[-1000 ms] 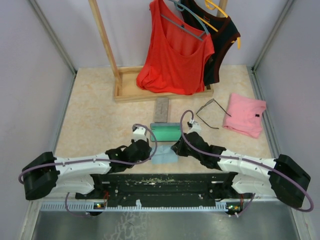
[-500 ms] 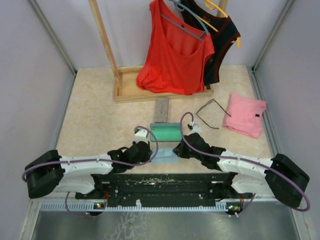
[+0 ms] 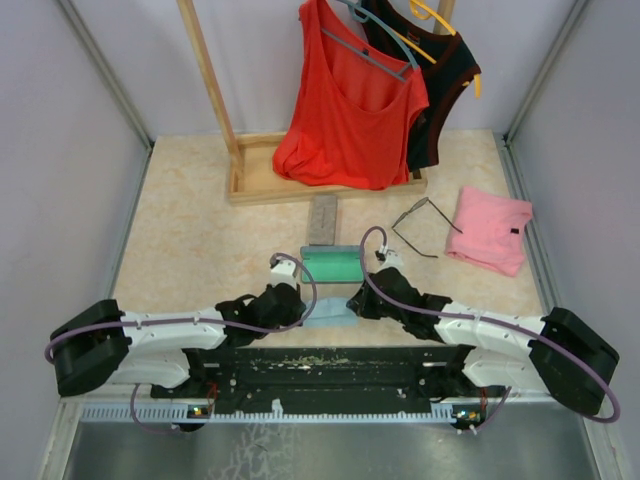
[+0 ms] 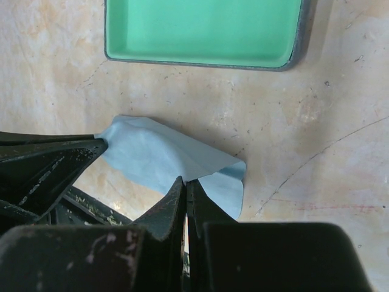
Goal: Organize the sunglasses
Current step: Fold the glasses cleaning cloth at the center of the board, then pick up the glasses cleaning cloth from the center of the board.
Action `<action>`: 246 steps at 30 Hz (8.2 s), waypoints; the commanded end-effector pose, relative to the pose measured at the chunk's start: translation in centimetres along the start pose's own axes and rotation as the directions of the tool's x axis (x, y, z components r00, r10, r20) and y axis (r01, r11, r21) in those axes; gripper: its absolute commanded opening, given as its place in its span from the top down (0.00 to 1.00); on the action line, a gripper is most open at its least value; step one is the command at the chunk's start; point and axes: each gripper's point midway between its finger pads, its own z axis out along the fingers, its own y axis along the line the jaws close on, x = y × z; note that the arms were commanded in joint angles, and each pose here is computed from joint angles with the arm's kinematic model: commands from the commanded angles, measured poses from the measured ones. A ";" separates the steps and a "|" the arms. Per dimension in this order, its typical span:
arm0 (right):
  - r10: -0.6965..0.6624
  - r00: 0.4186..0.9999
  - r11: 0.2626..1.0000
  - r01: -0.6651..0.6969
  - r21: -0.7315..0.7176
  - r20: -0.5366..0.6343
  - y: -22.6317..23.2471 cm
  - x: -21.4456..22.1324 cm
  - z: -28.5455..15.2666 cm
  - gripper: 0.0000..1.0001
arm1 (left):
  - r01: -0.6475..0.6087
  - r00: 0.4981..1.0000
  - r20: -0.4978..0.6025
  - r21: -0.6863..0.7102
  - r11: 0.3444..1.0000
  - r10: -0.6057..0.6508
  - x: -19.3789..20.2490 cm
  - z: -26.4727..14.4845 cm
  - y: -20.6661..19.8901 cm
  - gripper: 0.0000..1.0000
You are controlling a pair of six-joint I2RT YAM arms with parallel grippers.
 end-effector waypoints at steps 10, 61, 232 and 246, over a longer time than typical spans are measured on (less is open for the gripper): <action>-0.011 1.000 1.000 0.011 -0.012 -0.004 0.1 0.0 0.0 1.00 | 0.035 0.999 -0.037 0.028 0.999 -0.034 1.2 -0.4 0.1 1.00; -0.057 0.995 0.994 0.064 0.093 -0.078 -2.4 1.6 1.0 0.90 | 0.030 0.996 -0.079 0.018 0.999 -0.029 2.8 0.5 0.5 0.89; -0.207 0.978 0.969 0.207 0.133 -0.013 -1.6 -2.7 0.9 0.57 | -0.177 0.946 -0.312 -0.270 0.946 0.088 8.4 1.1 3.2 1.00; -0.204 0.972 0.957 0.223 0.187 -0.114 -2.3 -2.3 1.5 0.58 | -0.172 0.947 -0.309 -0.266 0.949 0.085 8.5 0.9 3.5 1.00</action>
